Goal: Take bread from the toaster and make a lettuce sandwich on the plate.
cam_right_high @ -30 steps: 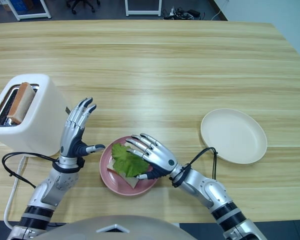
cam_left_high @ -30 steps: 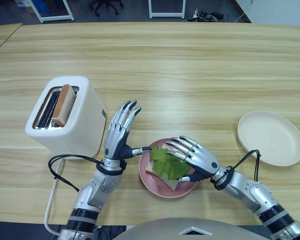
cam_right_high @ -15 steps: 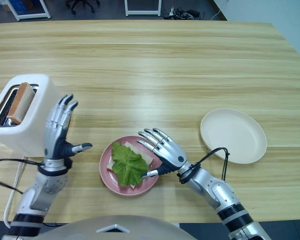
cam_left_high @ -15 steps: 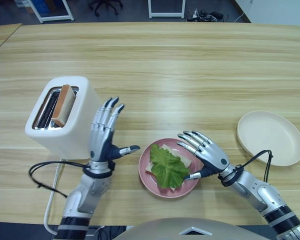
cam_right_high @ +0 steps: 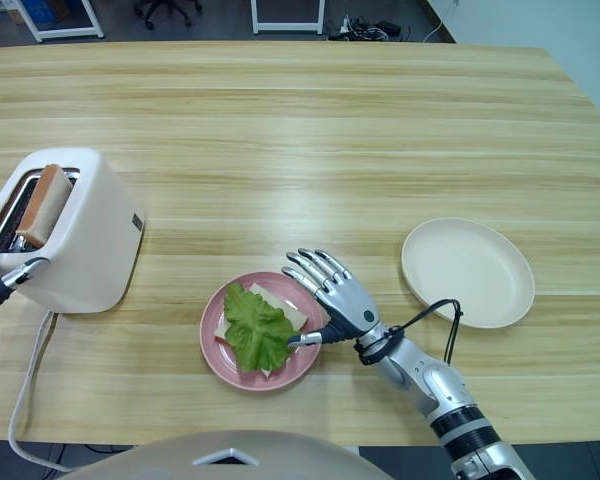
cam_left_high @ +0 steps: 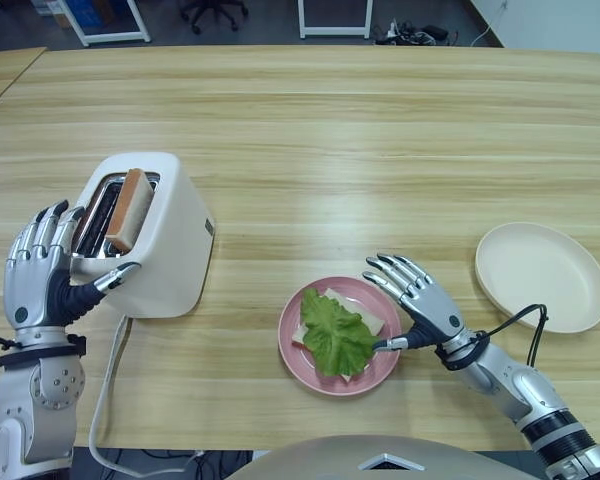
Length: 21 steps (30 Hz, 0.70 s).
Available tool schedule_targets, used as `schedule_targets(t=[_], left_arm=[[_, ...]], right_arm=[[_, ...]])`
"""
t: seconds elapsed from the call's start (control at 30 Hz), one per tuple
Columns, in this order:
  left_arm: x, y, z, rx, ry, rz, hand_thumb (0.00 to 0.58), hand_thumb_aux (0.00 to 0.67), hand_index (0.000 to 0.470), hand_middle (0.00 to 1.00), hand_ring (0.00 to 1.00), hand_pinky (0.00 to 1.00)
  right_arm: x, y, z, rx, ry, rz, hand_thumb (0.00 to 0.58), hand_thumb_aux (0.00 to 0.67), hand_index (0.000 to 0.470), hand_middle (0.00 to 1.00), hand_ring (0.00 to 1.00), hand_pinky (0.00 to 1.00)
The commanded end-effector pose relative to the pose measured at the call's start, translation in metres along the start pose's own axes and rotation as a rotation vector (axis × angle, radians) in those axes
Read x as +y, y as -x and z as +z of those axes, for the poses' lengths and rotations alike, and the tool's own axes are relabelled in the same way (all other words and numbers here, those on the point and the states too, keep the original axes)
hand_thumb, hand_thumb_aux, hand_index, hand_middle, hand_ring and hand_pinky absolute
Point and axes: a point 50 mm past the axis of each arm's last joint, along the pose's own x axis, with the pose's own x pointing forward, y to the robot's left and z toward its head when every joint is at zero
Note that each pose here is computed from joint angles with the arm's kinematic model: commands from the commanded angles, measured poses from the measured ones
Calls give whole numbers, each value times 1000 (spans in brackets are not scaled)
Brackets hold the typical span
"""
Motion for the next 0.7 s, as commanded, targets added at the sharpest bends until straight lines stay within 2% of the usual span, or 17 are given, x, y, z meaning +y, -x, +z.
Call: schedule_targets(t=[0.03,0.23,0.27,0.33,0.37,0.4,0.5,0.53,0.67,0.7], left_arm=[[-6,-15,-3,-3,25,-61,0,0,0,0,0,0],[-2,-25,-10,14,-11,-69,0,0,0,0,0,0],[-2,-26,-12,17,-22,-72,23,13,9,0,0,0],[-2,-27,-15,17,-50,-82,223,145,101,0,0,0],[-2,-27,-15,13,-60,-85,390,286,201,0,0,0],[-3,-28,-15,4,-65,-91,464,370,260,0,0,0],[-7,-30,-8,-45,-71,-126,561,549,385,0,0,0],[-9,-29,-5,-67,-72,-143,580,670,470,0,0,0],[-17,-28,9,-154,-49,-188,580,670,470,12,12,12],[-17,-29,11,-165,-38,-178,580,670,470,141,141,141]], right_arm=[[1,-3,-3,0,19,5,0,0,0,0,0,0],[6,0,-2,6,16,11,0,0,0,0,0,0],[6,0,-2,5,17,14,0,0,0,0,0,0],[8,2,-2,6,18,20,0,0,0,0,0,0],[8,3,-2,7,19,22,0,0,0,0,0,0],[9,4,-2,8,20,24,0,0,0,0,0,0],[10,5,-2,12,20,28,0,0,0,0,0,0],[10,6,-2,14,19,28,0,0,0,0,0,0],[10,8,-2,24,19,24,0,0,0,0,0,0],[10,8,-1,25,18,24,0,0,0,0,0,0]])
